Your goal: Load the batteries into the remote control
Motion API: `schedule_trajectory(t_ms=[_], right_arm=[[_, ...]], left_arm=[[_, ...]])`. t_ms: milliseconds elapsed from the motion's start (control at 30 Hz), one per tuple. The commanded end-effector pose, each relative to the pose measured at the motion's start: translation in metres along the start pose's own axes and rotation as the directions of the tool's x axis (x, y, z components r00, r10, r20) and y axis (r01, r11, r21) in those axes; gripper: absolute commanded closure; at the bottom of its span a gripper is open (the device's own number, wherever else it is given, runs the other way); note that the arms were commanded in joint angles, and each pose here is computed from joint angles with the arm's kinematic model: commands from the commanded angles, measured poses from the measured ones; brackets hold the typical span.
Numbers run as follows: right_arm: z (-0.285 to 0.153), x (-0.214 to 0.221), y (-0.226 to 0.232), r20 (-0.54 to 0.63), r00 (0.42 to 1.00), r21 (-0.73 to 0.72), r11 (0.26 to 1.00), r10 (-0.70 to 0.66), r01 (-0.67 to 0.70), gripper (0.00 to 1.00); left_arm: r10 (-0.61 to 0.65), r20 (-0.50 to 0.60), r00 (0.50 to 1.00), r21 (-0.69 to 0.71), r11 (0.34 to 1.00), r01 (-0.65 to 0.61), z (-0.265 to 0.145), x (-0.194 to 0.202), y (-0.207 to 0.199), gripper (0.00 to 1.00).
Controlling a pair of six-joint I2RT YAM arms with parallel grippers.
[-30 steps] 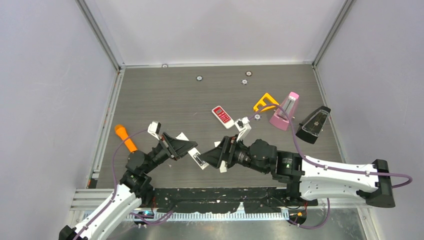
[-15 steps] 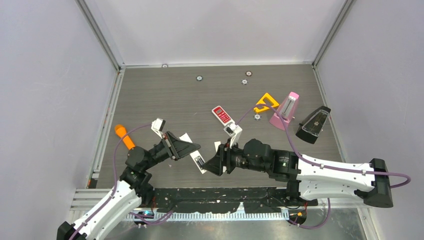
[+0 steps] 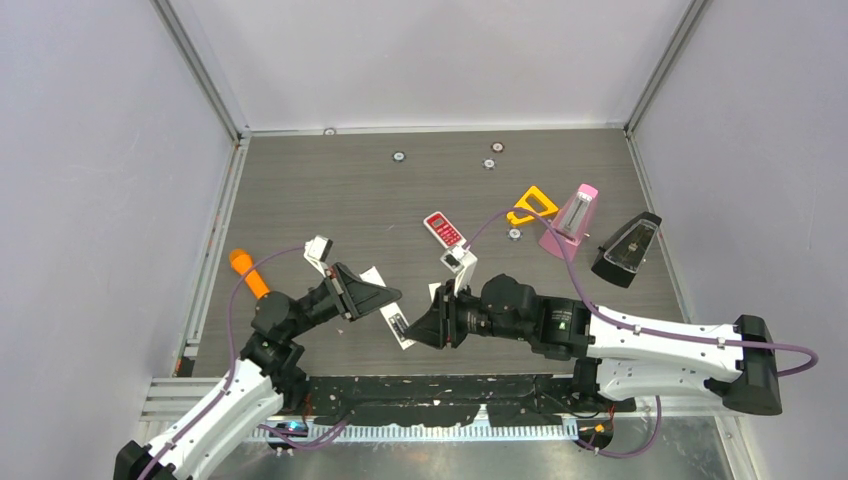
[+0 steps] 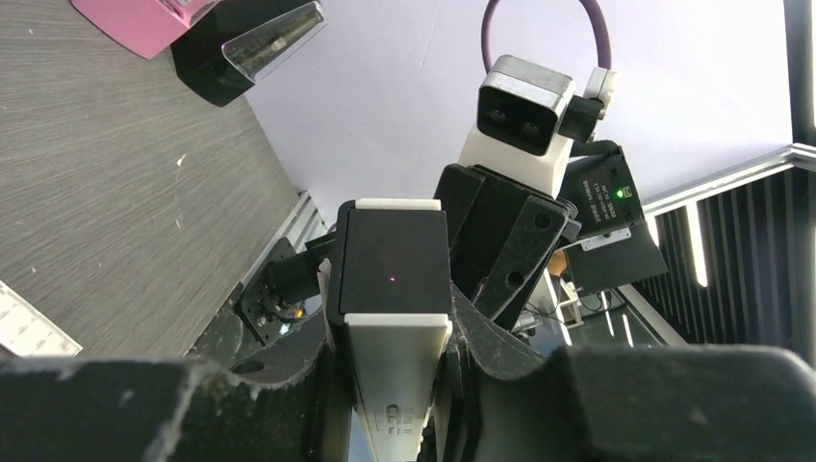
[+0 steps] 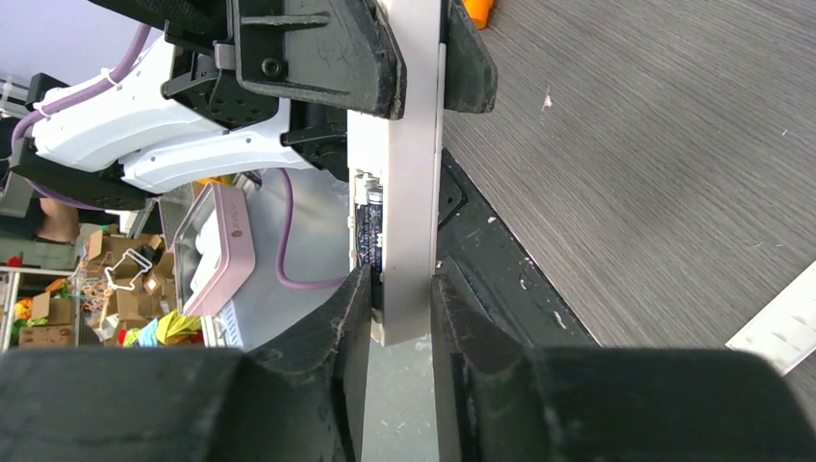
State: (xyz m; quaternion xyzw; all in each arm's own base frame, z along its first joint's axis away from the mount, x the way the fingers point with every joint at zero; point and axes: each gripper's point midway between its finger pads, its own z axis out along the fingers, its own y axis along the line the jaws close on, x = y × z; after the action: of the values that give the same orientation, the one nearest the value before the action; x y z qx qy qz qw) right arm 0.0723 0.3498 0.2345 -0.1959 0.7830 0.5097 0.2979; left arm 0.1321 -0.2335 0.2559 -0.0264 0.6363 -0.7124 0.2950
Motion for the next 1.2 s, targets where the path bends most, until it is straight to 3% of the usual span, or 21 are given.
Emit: schedule_trajectory(t_ms=[0, 33, 67, 133, 200, 333, 733, 933, 1033, 1067, 1167], right_arm=[[0.000, -0.020, 0.022, 0.050, 0.999, -0.078, 0.997, 0.017, -0.013, 0.68], [-0.002, -0.021, 0.024, 0.051, 0.998, -0.083, 0.996, 0.023, -0.018, 0.61], [-0.002, -0.021, 0.024, 0.054, 0.998, -0.087, 0.996, 0.024, -0.019, 0.48], [-0.005, -0.023, 0.025, 0.063, 0.997, -0.095, 0.995, 0.033, -0.027, 0.36], [-0.008, -0.025, 0.026, 0.069, 0.997, -0.102, 0.994, 0.041, -0.034, 0.30], [-0.010, -0.034, 0.031, 0.098, 0.994, -0.131, 0.991, 0.052, -0.039, 0.30], [0.009, -0.023, 0.020, 0.043, 0.999, -0.095, 0.995, 0.022, -0.018, 0.42], [0.015, -0.020, 0.017, 0.026, 0.999, -0.086, 0.996, 0.021, -0.018, 0.70], [0.015, -0.021, 0.020, 0.026, 0.999, -0.093, 0.995, 0.029, -0.026, 0.61], [0.014, -0.022, 0.020, 0.029, 0.999, -0.096, 0.995, 0.030, -0.027, 0.52], [0.009, -0.024, 0.019, 0.045, 0.998, -0.085, 0.996, 0.035, -0.031, 0.35]], left_arm=[[0.065, 0.001, 0.998, 0.108, 0.992, -0.065, 0.001, -0.005, -0.035, 1.00], [0.069, 0.000, 0.998, 0.109, 0.992, -0.068, 0.001, -0.005, -0.035, 1.00], [0.070, 0.000, 0.998, 0.107, 0.992, -0.069, 0.001, -0.004, -0.034, 1.00], [0.075, -0.003, 0.997, 0.108, 0.991, -0.075, 0.001, -0.004, -0.034, 1.00], [0.083, -0.010, 0.997, 0.107, 0.991, -0.081, 0.001, -0.003, -0.033, 1.00], [0.118, -0.032, 0.993, 0.116, 0.987, -0.113, 0.001, 0.001, -0.034, 1.00], [0.171, -0.087, 0.981, 0.145, 0.977, -0.157, 0.003, 0.008, -0.036, 1.00], [0.176, -0.090, 0.980, 0.147, 0.976, -0.161, 0.003, 0.008, -0.036, 1.00], [0.176, -0.092, 0.980, 0.141, 0.977, -0.162, 0.003, 0.009, -0.035, 1.00], [0.175, -0.092, 0.980, 0.134, 0.978, -0.162, 0.003, 0.008, -0.033, 1.00], [0.174, -0.088, 0.981, 0.115, 0.980, -0.164, 0.003, 0.008, -0.028, 1.00]])
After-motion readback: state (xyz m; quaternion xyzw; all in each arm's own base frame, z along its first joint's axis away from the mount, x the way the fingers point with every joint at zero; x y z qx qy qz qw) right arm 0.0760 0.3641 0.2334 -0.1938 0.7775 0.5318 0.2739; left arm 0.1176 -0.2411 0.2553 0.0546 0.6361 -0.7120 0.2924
